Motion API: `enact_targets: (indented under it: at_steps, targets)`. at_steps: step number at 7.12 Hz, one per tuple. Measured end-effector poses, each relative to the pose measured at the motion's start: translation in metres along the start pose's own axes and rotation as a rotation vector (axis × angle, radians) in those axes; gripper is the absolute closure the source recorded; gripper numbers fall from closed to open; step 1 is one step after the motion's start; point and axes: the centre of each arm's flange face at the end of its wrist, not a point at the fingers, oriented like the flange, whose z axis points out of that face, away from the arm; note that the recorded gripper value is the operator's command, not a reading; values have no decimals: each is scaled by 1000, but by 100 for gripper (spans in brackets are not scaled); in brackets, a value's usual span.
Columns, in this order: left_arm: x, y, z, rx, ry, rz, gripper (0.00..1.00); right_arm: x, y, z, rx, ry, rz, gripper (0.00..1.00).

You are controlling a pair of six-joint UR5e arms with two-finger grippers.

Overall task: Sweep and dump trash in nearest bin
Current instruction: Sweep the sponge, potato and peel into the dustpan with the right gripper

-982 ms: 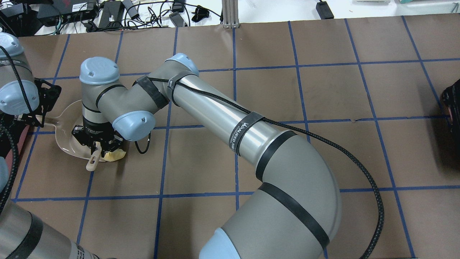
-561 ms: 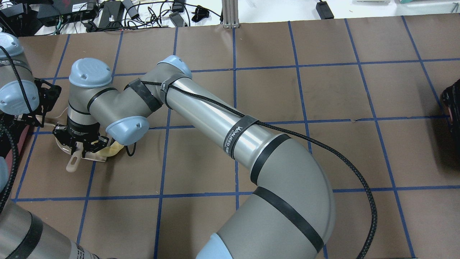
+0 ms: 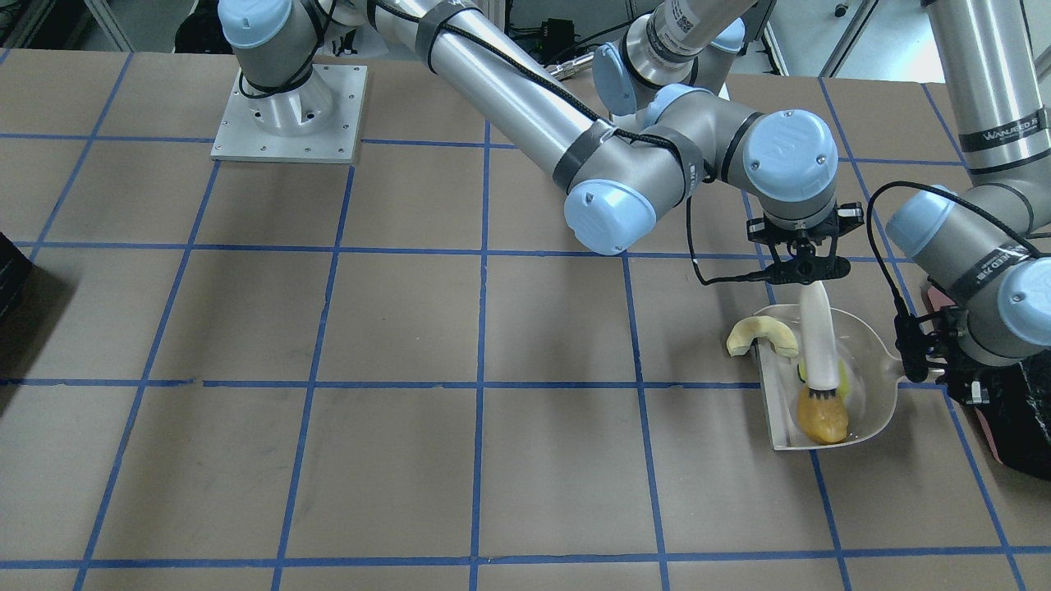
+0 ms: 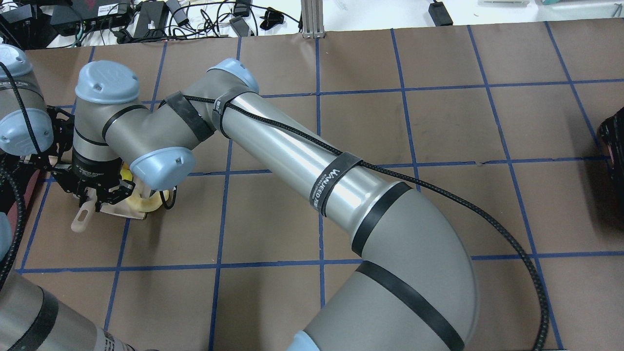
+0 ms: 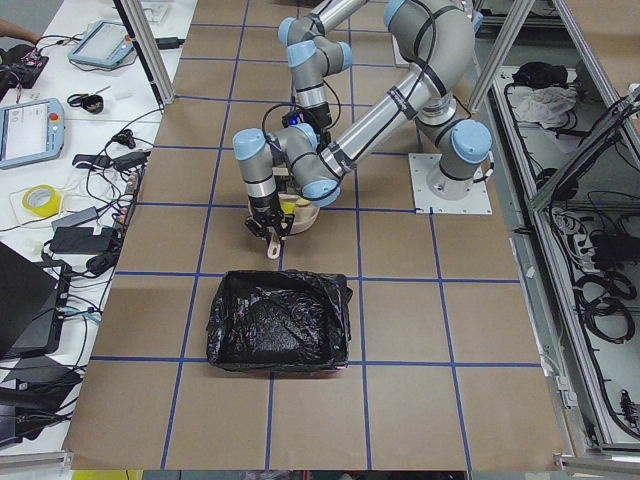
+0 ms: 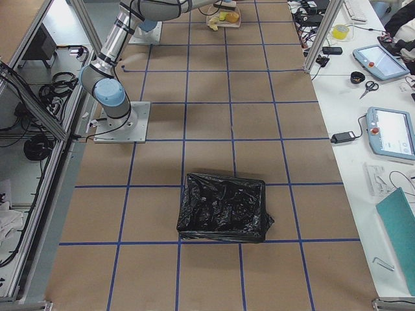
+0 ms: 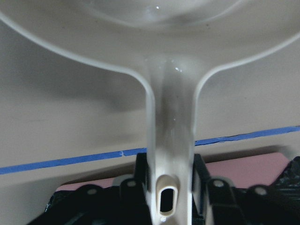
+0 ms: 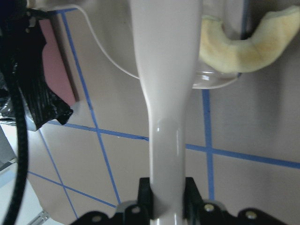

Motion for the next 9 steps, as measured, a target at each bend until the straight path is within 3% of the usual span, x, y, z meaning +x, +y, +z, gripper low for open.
enact_targets:
  at_steps: [2, 4, 5, 9]
  targets:
    - [0, 0, 1, 1, 1, -1, 100, 26, 26, -21, 0, 119, 65, 100]
    - [0, 0, 1, 1, 1, -1, 100, 67, 22, 8, 47, 215, 134, 100]
    - [0, 0, 1, 1, 2, 0, 100, 80, 16, 28, 66, 231, 150, 100]
    - [-1, -1, 3, 2, 4, 0, 100, 57, 3, 90, 113, 188, 135, 100]
